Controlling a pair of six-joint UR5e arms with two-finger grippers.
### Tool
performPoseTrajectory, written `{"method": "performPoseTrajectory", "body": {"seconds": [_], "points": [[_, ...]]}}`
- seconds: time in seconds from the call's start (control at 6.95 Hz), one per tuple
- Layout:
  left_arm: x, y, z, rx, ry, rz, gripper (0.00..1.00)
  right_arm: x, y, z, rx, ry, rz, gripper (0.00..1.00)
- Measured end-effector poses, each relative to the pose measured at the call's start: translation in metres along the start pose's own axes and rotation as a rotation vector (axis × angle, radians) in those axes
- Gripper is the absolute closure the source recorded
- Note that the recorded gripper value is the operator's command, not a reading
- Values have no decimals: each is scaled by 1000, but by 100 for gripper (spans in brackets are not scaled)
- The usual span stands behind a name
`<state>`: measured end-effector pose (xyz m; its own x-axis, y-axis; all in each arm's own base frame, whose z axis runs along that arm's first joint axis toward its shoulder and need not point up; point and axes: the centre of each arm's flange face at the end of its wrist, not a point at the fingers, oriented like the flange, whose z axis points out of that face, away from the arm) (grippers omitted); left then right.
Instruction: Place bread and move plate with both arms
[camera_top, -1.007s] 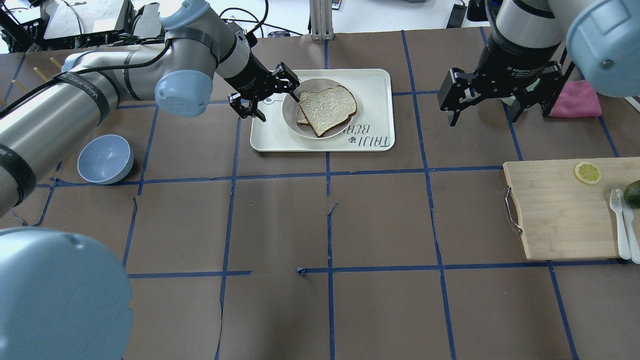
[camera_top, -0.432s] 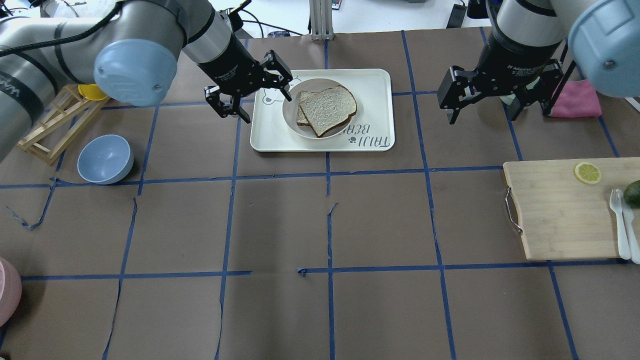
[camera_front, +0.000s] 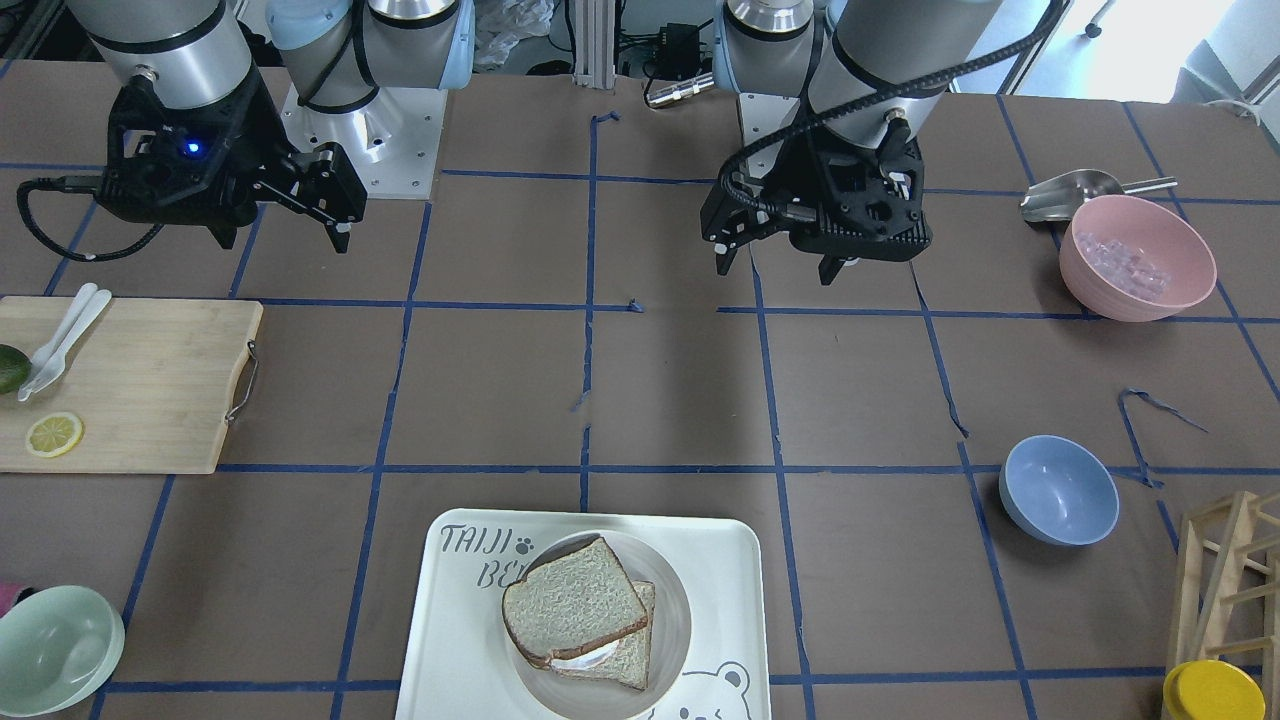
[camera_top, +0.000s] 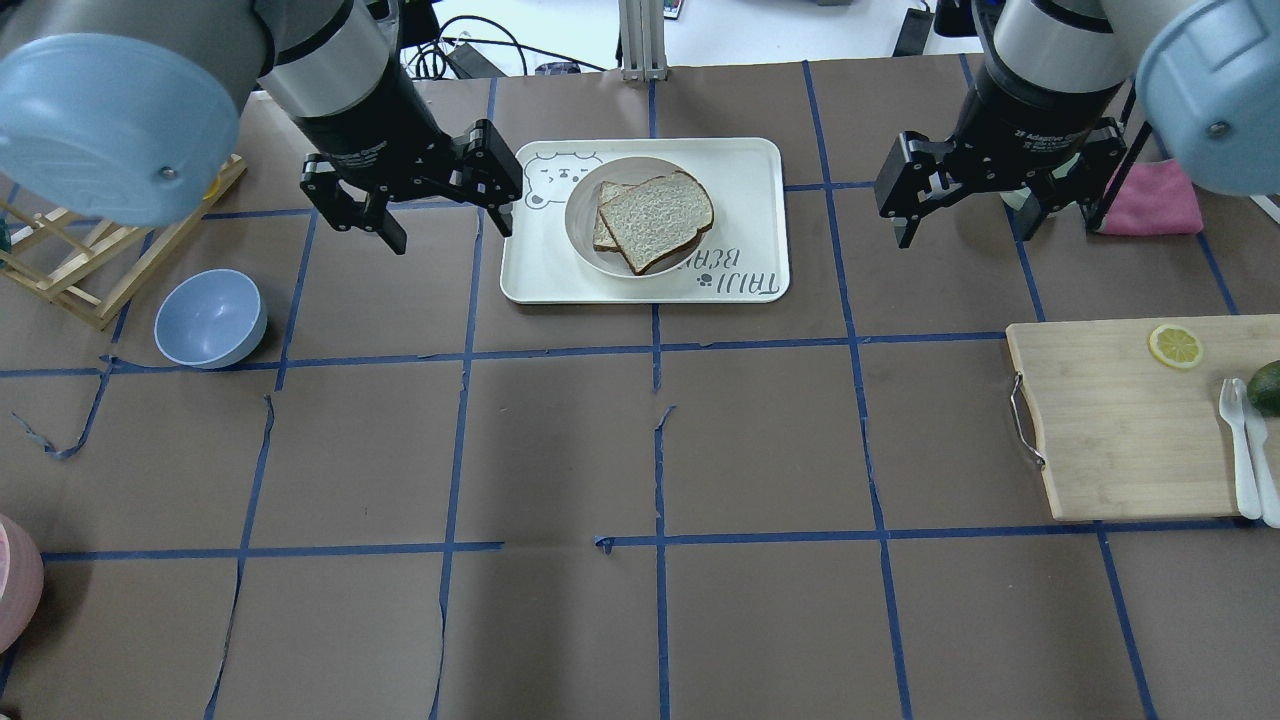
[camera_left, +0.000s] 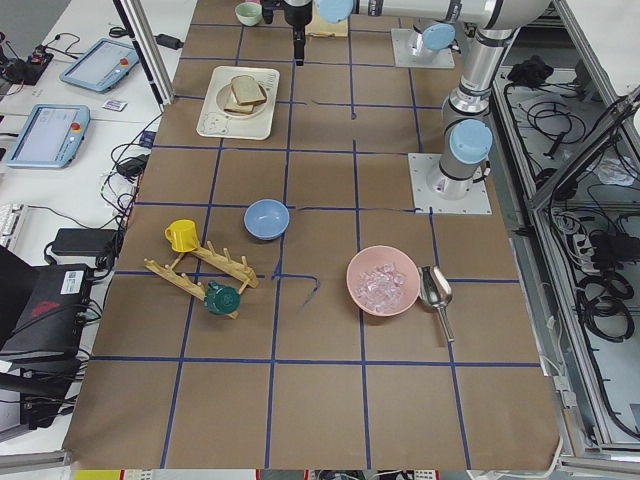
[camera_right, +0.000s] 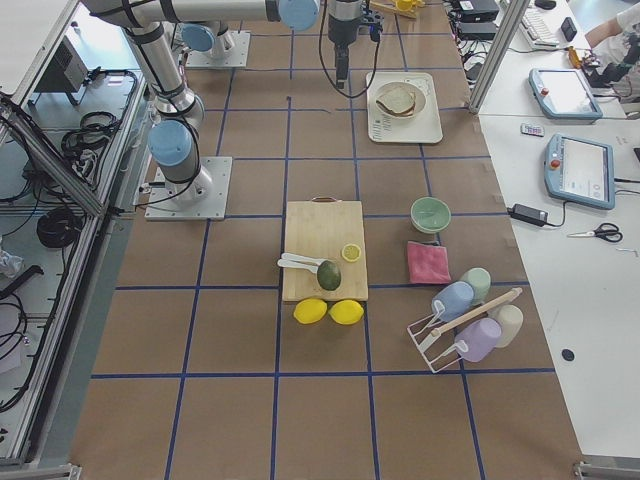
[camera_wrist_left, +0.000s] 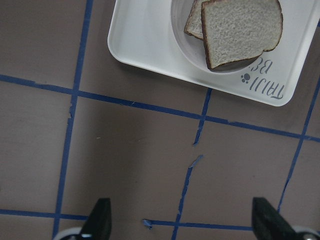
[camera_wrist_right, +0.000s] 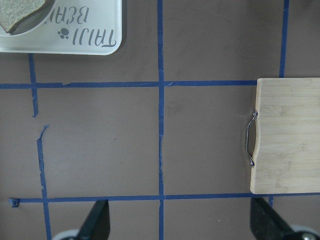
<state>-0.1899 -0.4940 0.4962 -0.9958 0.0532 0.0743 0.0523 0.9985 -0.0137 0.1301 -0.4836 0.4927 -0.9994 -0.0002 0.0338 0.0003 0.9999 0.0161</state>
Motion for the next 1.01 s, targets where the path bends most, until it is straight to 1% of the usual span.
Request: {"method": "performPoseTrajectory", "body": {"seconds": [0.14,0.29,0.58,1.01], "points": [[-5,9,-14,12,-54,41,0,0,0,0,0,0,0,0],[-8,16,-24,24,-82,56,0,0,0,0,-1,1,0,0],[-9,24,-30,32,-96,63,0,1,0,1,-2,4,1,0],[-9,25,-33,51,-95,51,0,1,0,1,-2,4,4,0]]}}
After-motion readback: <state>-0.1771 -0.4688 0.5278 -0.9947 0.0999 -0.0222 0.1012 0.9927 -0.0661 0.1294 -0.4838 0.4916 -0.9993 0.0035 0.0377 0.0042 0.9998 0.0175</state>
